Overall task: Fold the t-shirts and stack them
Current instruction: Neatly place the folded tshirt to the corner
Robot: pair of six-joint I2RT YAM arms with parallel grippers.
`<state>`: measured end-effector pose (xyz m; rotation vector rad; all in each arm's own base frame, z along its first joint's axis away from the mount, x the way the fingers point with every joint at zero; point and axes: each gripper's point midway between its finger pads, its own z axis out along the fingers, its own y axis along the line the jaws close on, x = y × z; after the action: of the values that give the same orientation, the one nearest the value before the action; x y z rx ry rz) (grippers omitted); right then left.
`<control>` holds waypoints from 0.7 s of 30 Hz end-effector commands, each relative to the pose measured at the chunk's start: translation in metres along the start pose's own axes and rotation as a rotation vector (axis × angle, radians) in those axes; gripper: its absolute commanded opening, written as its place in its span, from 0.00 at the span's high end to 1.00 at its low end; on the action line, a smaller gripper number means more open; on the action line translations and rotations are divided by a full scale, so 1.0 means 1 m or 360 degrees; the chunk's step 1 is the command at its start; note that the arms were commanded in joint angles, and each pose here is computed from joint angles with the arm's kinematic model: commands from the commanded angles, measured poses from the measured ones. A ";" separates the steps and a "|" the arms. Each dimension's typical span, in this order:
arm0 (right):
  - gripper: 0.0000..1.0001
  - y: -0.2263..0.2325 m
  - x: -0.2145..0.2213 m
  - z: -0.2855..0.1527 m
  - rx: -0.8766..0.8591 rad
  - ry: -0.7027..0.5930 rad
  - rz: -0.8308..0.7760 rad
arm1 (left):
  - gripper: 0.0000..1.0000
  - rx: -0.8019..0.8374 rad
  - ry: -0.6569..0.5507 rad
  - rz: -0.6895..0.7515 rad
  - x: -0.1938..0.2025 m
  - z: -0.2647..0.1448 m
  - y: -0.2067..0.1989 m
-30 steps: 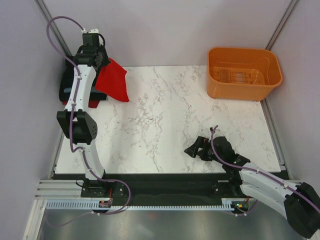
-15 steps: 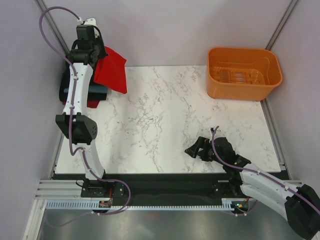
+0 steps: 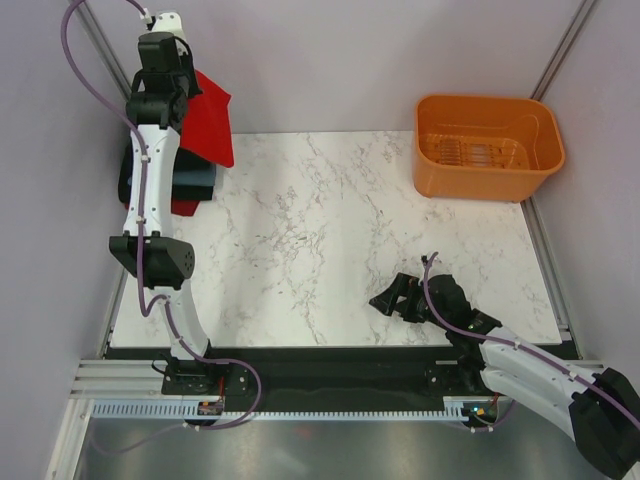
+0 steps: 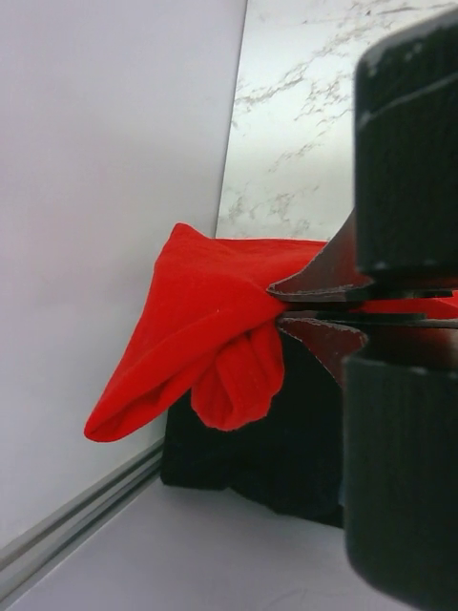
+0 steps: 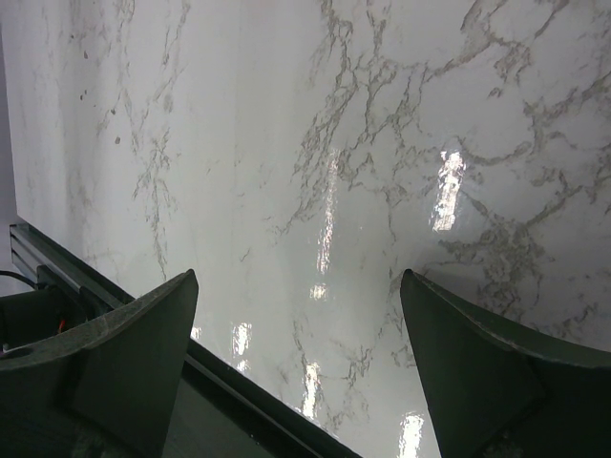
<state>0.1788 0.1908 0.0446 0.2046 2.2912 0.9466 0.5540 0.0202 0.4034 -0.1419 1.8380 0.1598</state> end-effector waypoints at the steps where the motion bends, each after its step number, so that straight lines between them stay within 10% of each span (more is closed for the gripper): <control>1: 0.05 -0.007 0.003 0.001 0.0043 0.0007 0.0003 | 0.98 -0.0127 -0.0237 0.0093 -0.048 -0.014 0.025; 21: 0.05 -0.010 0.003 0.003 0.0060 0.0006 0.0015 | 0.97 -0.0103 -0.0330 0.0129 -0.041 0.044 0.061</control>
<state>0.1803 0.1919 0.0447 0.2127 2.2884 0.9508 0.5937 0.0615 0.3845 -0.0999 1.7942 0.2209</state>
